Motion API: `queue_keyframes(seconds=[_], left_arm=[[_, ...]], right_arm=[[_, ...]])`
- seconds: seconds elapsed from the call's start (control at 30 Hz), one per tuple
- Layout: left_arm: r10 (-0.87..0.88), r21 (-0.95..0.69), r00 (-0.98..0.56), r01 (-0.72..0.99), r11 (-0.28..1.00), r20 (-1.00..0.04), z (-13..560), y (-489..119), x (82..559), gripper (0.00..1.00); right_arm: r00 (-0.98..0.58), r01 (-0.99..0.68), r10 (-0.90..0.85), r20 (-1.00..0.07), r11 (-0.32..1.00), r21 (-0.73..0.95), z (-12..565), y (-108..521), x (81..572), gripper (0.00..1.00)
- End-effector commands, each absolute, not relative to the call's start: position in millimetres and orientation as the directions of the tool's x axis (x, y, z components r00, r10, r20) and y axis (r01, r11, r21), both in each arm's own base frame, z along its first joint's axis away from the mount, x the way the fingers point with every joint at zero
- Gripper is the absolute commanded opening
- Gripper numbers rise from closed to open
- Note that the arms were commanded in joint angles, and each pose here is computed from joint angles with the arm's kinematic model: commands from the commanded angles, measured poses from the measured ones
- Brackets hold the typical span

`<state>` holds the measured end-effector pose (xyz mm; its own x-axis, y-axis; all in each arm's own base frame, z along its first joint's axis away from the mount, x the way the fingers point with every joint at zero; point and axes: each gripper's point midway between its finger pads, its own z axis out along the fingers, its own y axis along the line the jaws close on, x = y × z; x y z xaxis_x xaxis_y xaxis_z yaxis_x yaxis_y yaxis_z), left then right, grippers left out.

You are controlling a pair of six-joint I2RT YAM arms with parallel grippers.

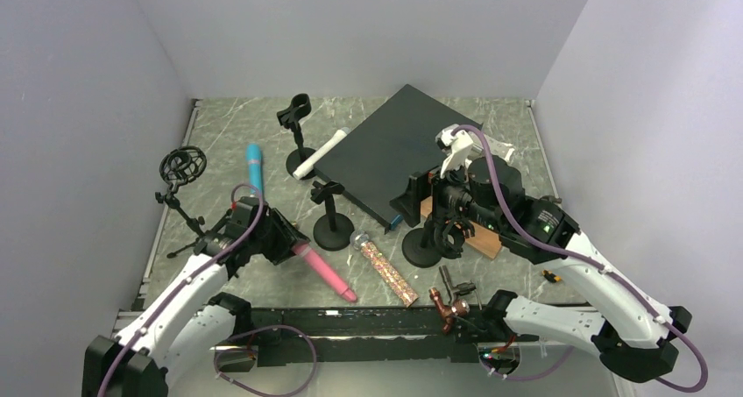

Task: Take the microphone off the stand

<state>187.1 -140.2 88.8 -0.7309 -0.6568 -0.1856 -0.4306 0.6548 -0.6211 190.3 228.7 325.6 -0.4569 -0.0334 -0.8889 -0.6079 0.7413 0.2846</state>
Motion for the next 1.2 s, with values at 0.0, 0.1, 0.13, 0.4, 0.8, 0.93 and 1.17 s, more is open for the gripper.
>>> queue_keyframes(seconds=[0.0,0.1,0.13,0.4,0.8,0.93,1.17], left_arm=[[-0.632,-0.688,-0.747,-0.347,0.638,-0.209,103,-160,213,0.00],[-0.615,-0.656,-0.756,-0.350,0.669,-0.224,93,-159,217,0.40],[-0.610,-0.655,-0.758,-0.344,0.673,-0.229,91,-159,217,0.46],[-0.573,-0.663,-0.775,-0.286,0.692,-0.265,92,-163,224,0.84],[-0.476,-0.594,-0.725,-0.116,0.796,-0.497,187,-137,220,0.99],[-0.344,-0.518,-0.670,0.071,0.852,-0.658,243,-121,217,0.99],[-0.338,-0.395,-0.518,0.001,0.919,-0.786,332,-56,218,1.00]], right_arm=[[-0.443,-0.581,0.021,-0.896,0.755,0.305,333,221,191,1.00],[-0.444,-0.575,0.025,-0.896,0.758,0.306,331,222,193,1.00],[-0.443,-0.577,0.024,-0.896,0.757,0.306,332,223,193,1.00],[-0.446,-0.570,0.031,-0.894,0.760,0.311,328,224,195,1.00],[-0.456,-0.574,0.023,-0.889,0.756,0.314,324,228,196,1.00],[-0.459,-0.582,0.016,-0.888,0.750,0.314,322,232,197,1.00],[-0.459,-0.598,0.009,-0.888,0.736,0.317,324,237,197,1.00]])
